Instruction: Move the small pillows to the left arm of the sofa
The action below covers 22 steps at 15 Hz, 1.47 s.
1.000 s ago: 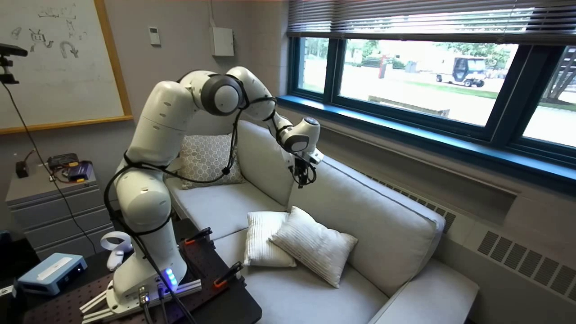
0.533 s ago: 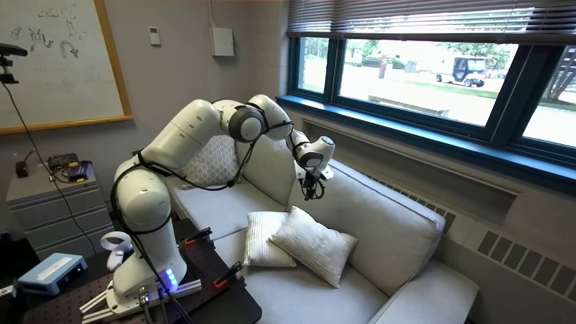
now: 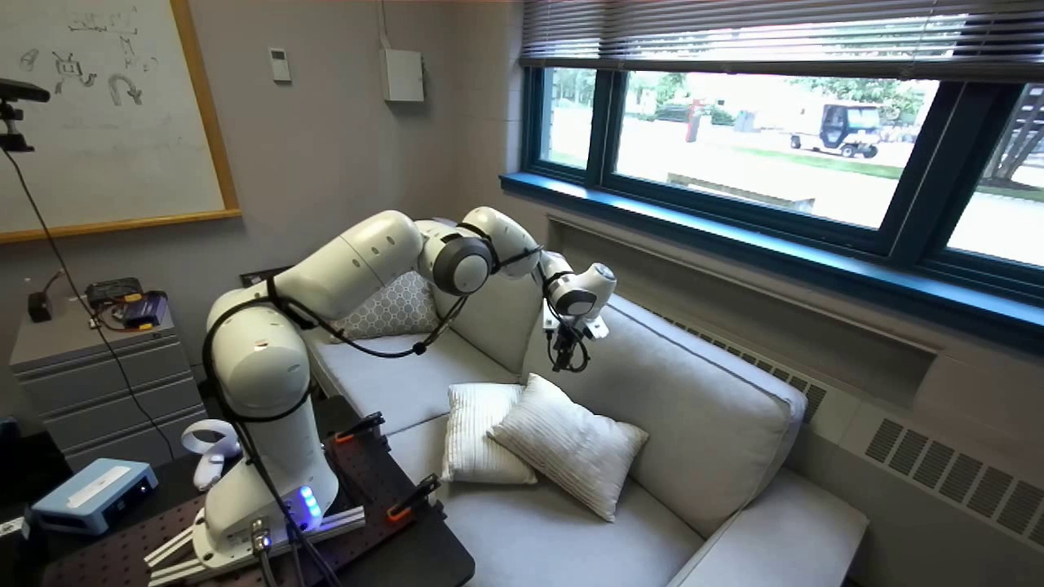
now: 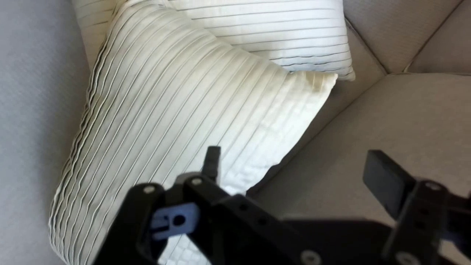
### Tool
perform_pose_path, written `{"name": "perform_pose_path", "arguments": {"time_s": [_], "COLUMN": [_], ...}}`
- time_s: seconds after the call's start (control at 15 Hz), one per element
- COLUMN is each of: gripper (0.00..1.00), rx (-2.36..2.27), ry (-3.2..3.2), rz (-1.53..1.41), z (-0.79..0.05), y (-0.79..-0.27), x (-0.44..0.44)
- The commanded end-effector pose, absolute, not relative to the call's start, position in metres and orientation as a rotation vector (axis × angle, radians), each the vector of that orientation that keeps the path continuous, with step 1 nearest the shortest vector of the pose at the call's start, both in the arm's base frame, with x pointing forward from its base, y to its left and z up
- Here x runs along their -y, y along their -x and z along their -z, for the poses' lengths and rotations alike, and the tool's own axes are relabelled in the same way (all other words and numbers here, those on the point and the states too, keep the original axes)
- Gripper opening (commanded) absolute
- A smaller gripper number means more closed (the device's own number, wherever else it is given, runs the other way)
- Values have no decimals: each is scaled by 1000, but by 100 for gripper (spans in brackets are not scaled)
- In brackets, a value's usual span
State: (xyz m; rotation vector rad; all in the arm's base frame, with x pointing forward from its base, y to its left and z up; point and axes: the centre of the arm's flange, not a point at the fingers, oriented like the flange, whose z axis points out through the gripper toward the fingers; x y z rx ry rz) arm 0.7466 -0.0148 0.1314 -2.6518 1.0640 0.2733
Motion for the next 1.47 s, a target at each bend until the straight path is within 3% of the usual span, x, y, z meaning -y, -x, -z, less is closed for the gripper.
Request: {"name": "perform_pose_path", "arguments": {"time_s": [0.0, 0.6, 1.27, 1.33, 1.4], "gripper": [100, 100, 100, 75, 73], "rx": [-1064, -1215, -1567, -1581, -1596], "ry": [2650, 2520, 2300, 2294, 2291], "rz": [-272, -425, -545, -550, -555], "z": [-134, -18, 66, 67, 68], "y": [-748, -791, -792, -792, -791], "x": [15, 47, 82, 80, 77]}}
